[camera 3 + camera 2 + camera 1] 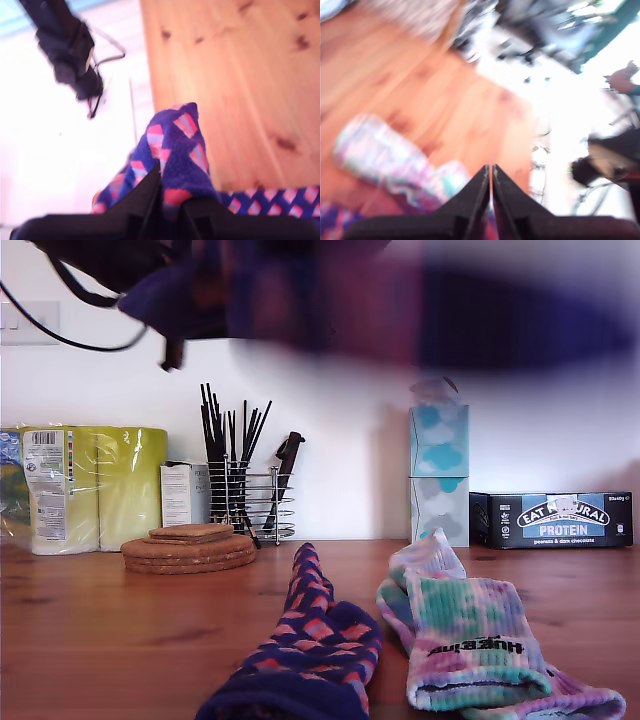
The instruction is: Pair up the socks based on colour and pattern, by placing each sock on top of its pair
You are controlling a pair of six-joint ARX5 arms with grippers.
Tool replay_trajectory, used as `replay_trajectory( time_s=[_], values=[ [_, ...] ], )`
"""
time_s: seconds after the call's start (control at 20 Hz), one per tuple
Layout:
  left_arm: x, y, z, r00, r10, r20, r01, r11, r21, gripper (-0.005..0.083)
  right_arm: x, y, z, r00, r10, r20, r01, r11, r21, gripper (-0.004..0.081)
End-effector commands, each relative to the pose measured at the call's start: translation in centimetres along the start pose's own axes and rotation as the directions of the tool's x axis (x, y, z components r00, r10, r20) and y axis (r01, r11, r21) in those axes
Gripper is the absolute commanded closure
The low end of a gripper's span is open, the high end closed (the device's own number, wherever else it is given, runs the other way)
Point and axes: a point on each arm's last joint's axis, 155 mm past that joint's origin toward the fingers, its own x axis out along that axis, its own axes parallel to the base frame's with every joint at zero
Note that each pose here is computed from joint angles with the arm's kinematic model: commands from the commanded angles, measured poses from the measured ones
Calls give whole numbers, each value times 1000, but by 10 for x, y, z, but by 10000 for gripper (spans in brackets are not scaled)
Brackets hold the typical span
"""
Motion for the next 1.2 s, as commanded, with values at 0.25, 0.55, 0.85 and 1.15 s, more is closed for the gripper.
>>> replay_trajectory(
  time_s=[0.25, 0.55, 0.85, 1.15],
  values=[
    [-60, -58, -6, 992, 118, 51, -124, 980, 153, 797, -15, -51, 15, 981, -176, 86, 165, 978, 124, 784],
    [-87, -62, -44, 962, 243, 124, -262, 949, 173, 797, -36, -110, 43, 919, -323, 225, 278, 937, 211, 783],
    [-102, -43, -95, 871, 405, 279, -453, 882, 133, 797, -31, -163, 50, 876, -388, 287, 314, 910, 272, 783],
    [-92, -43, -147, 875, 411, 257, -433, 901, 33, 797, -20, -229, 67, 820, -431, 376, 330, 894, 304, 783]
  ],
)
